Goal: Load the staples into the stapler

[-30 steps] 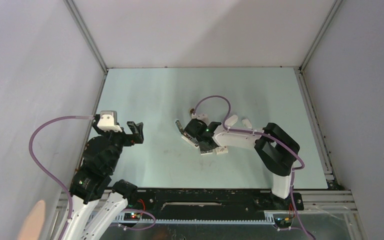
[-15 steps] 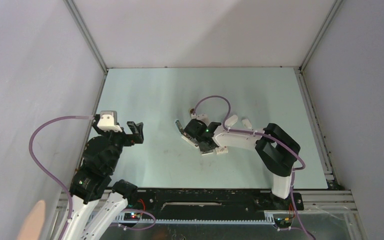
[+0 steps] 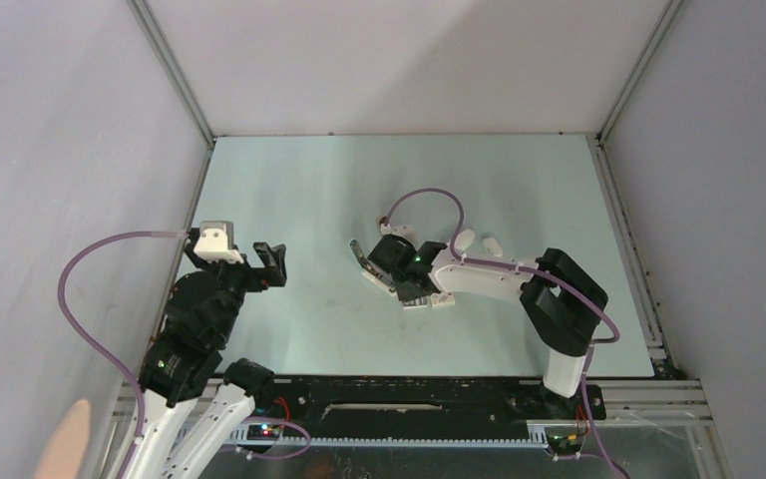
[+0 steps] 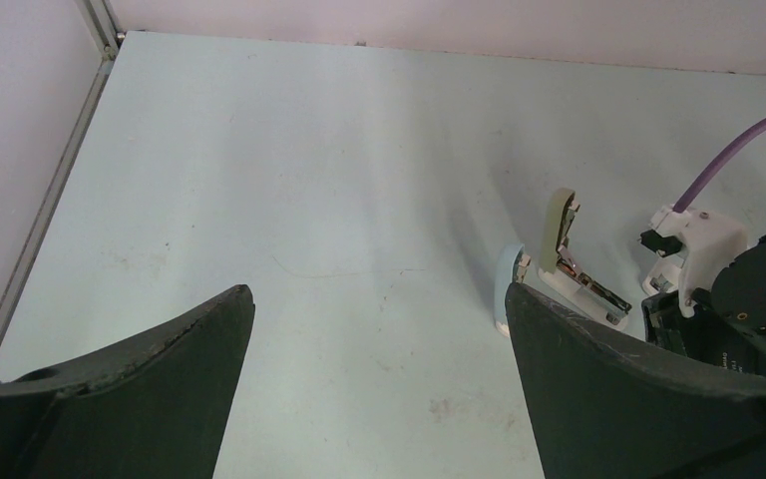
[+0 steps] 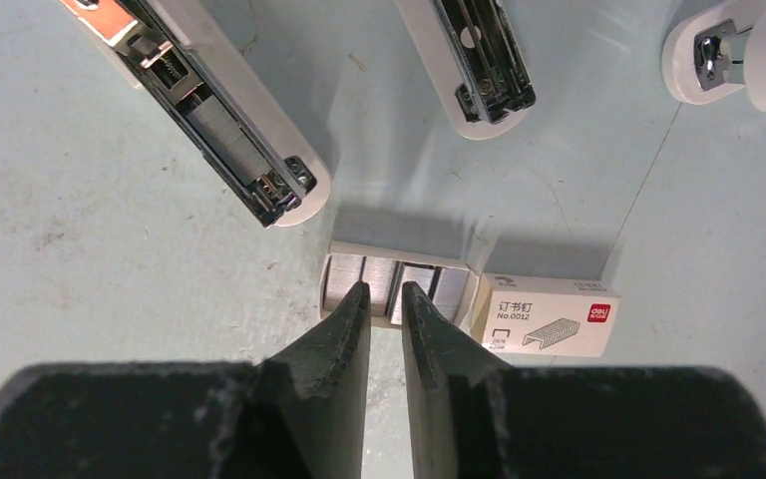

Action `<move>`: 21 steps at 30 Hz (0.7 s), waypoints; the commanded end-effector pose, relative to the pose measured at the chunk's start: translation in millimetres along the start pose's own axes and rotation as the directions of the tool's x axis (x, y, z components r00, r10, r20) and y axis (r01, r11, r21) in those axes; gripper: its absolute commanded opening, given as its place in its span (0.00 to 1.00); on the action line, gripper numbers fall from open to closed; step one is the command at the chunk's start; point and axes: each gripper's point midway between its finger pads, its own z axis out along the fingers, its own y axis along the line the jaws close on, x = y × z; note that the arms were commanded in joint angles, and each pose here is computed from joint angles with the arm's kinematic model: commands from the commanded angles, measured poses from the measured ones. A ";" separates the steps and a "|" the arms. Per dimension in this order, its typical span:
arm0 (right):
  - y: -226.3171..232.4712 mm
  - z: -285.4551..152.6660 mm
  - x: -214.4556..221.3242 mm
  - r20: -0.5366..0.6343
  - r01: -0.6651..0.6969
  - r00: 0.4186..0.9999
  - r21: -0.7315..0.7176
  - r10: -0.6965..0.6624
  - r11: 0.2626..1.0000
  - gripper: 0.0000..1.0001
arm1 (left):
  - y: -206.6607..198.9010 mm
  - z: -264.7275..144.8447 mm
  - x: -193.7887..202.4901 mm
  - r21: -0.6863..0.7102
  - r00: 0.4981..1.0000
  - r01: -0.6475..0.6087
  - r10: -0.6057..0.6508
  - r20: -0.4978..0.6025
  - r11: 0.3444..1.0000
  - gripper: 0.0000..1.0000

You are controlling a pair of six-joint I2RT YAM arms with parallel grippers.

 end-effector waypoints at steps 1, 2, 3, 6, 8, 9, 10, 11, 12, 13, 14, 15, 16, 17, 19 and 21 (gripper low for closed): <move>4.1 -8.4 -8.8 0.034 -0.011 0.999 -0.027 0.012 1.000 0.22 | -5.1 1.3 -8.8 0.023 0.999 0.004 -0.005 0.033 1.000 1.00; 2.7 -6.7 -7.7 0.031 -0.013 0.999 -0.020 0.014 1.000 0.23 | -5.1 1.5 -8.8 0.023 0.999 0.004 -0.005 0.032 1.000 1.00; 2.3 -5.8 -7.1 0.029 -0.016 0.999 -0.015 0.016 1.000 0.24 | -5.1 1.5 -8.8 0.023 0.999 0.004 -0.005 0.032 1.000 1.00; -0.7 -2.9 -5.6 0.027 -0.028 0.999 0.008 0.028 1.000 0.27 | -5.2 1.5 -8.7 0.024 0.999 0.004 -0.005 0.032 1.000 1.00; -3.6 0.3 -2.8 0.019 -0.036 0.999 0.027 0.036 0.999 0.29 | -5.4 1.8 -8.7 0.024 0.999 0.004 -0.005 0.031 1.000 1.00; -4.9 2.1 -0.8 0.011 -0.039 0.999 0.034 0.039 0.999 0.30 | -5.4 1.6 -8.7 0.024 0.999 0.004 -0.005 0.032 1.000 1.00; -5.2 3.1 0.8 0.005 -0.043 0.999 0.038 0.043 0.998 0.31 | -5.3 1.6 -8.9 0.024 0.999 0.004 -0.005 0.032 1.000 1.00; -5.7 4.4 2.2 0.000 -0.044 0.999 0.043 0.044 0.998 0.32 | -5.4 1.7 -8.7 0.024 0.999 0.004 -0.005 0.031 1.000 1.00; -6.0 6.5 4.5 -0.008 -0.042 0.999 0.047 0.042 0.998 0.32 | -5.1 1.7 -8.5 0.023 1.000 0.004 -0.004 0.031 1.000 1.00; -5.9 7.9 5.9 -0.011 -0.041 0.999 0.050 0.042 0.998 0.33 | -5.2 1.8 -8.6 0.023 1.000 0.004 -0.004 0.031 1.000 1.00; -6.3 8.6 6.2 -0.014 -0.046 0.999 0.052 0.047 0.998 0.34 | -5.4 1.8 -8.6 0.024 1.000 0.004 -0.004 0.031 1.000 1.00; -7.3 9.2 7.2 -0.017 -0.048 0.999 0.057 0.049 0.997 0.35 | -5.3 1.7 -8.6 0.024 1.000 0.004 -0.004 0.031 1.000 1.00; -8.1 9.0 7.6 -0.018 -0.050 0.999 0.062 0.051 0.997 0.36 | -5.2 1.6 -8.6 0.023 1.000 0.004 -0.004 0.031 1.000 1.00; -9.5 9.5 8.4 -0.019 -0.053 0.998 0.070 0.054 0.996 0.36 | -5.2 1.6 -8.7 0.024 1.000 0.004 -0.004 0.031 1.000 1.00; -10.7 9.7 9.0 -0.020 -0.054 0.998 0.077 0.056 0.996 0.37 | -5.4 2.0 -8.5 0.024 1.000 0.003 -0.004 0.030 1.000 1.00; -11.6 10.0 9.9 -0.020 -0.055 0.998 0.079 0.057 0.995 0.37 | -5.6 1.9 -8.3 0.025 1.000 0.003 -0.004 0.029 1.000 1.00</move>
